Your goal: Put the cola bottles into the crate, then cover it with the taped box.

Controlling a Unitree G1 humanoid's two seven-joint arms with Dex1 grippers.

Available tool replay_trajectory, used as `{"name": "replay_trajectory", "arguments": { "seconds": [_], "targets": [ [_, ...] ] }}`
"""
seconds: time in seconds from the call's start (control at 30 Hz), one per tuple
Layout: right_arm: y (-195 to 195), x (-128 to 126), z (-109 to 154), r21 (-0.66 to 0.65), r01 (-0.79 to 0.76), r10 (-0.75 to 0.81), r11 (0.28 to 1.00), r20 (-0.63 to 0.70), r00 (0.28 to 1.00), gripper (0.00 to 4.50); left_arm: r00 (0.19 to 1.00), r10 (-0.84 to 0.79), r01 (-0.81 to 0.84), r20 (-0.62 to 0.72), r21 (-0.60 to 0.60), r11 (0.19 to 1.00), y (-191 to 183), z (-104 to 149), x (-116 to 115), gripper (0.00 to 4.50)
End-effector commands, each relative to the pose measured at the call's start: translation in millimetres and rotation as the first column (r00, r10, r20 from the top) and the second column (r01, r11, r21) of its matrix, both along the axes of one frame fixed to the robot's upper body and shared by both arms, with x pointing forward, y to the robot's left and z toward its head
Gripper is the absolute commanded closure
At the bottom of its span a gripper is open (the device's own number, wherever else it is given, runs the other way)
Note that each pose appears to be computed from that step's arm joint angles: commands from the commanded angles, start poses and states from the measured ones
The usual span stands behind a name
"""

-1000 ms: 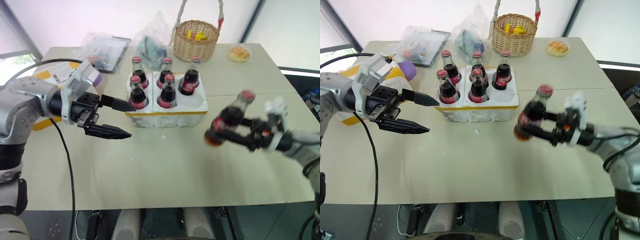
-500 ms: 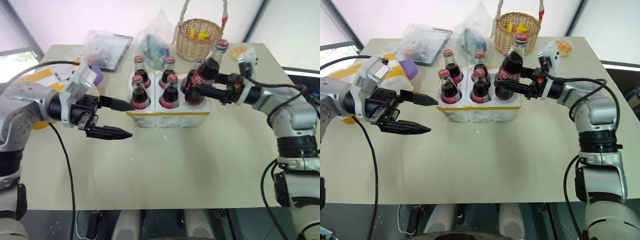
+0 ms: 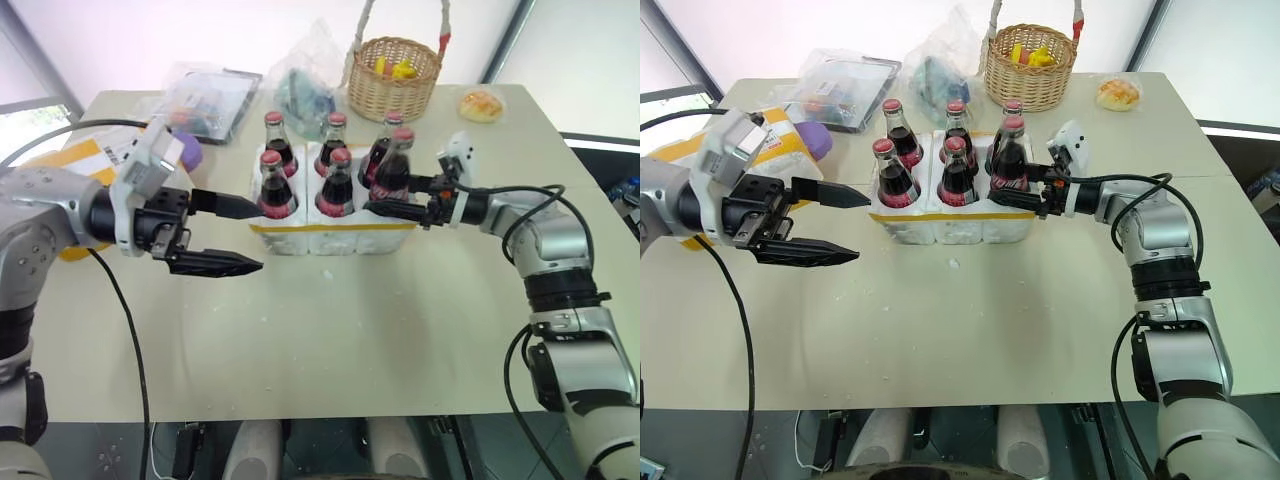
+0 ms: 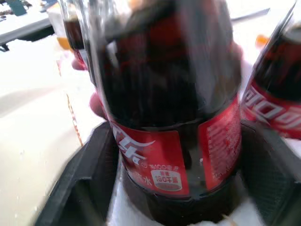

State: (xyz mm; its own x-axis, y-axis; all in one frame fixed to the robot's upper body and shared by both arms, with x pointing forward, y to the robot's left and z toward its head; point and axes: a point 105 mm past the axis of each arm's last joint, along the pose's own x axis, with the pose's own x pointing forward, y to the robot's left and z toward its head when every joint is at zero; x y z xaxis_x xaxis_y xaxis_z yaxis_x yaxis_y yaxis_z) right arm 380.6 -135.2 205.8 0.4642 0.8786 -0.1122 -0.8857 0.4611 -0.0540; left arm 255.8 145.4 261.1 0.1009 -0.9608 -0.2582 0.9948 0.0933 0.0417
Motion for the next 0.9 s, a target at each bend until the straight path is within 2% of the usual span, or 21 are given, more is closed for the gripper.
{"name": "replay_trajectory", "arguments": {
  "seconds": [0.03, 0.33, 0.47, 0.53, 0.63, 0.73, 0.83, 0.9],
  "targets": [
    [1.9, 1.8, 7.0, 0.007, -0.008, 0.008, 1.000, 0.033, 0.999, 0.04, 0.999, -0.002, 0.002, 0.049, -0.008, 1.000, -0.1, 10.4, -3.9, 0.00],
    [-20.8, -0.8, 16.1, -0.024, 0.032, -0.030, 0.999, 0.100, 0.995, 0.04, 0.996, 0.085, -0.084, 0.036, -0.032, 0.996, 8.7, 5.5, -0.7, 0.00],
    [-43.7, -11.1, 23.6, -0.088, 0.049, -0.035, 0.995, 0.147, 0.989, 0.04, 0.987, 0.151, -0.149, 0.055, -0.049, 0.988, 17.4, 7.2, -0.4, 0.00],
    [-54.4, -20.9, 30.6, -0.126, 0.046, -0.023, 0.991, 0.178, 0.984, 0.04, 0.966, 0.233, -0.227, 0.111, -0.060, 0.972, 25.0, 11.3, 4.8, 0.00],
    [-65.6, -34.8, 46.5, -0.153, 0.048, -0.013, 0.987, 0.221, 0.975, 0.04, 0.906, 0.383, -0.377, 0.181, -0.067, 0.924, 41.3, 14.6, 15.7, 0.00],
    [-76.2, -53.0, 63.4, -0.182, 0.031, 0.014, 0.983, 0.244, 0.970, 0.04, 0.803, 0.511, -0.541, 0.307, 0.016, 0.841, 64.9, 4.7, 23.5, 0.00],
    [-75.5, -74.0, 76.7, -0.186, -0.032, 0.076, 0.982, 0.233, 0.970, 0.04, 0.701, 0.580, -0.672, 0.414, 0.112, 0.732, 92.4, -7.5, 25.3, 0.00],
    [-68.4, -88.4, 86.7, -0.162, -0.091, 0.126, 0.983, 0.221, 0.967, 0.04, 0.624, 0.601, -0.757, 0.499, 0.195, 0.624, 118.0, -17.7, 23.4, 0.00]
  ]
}}
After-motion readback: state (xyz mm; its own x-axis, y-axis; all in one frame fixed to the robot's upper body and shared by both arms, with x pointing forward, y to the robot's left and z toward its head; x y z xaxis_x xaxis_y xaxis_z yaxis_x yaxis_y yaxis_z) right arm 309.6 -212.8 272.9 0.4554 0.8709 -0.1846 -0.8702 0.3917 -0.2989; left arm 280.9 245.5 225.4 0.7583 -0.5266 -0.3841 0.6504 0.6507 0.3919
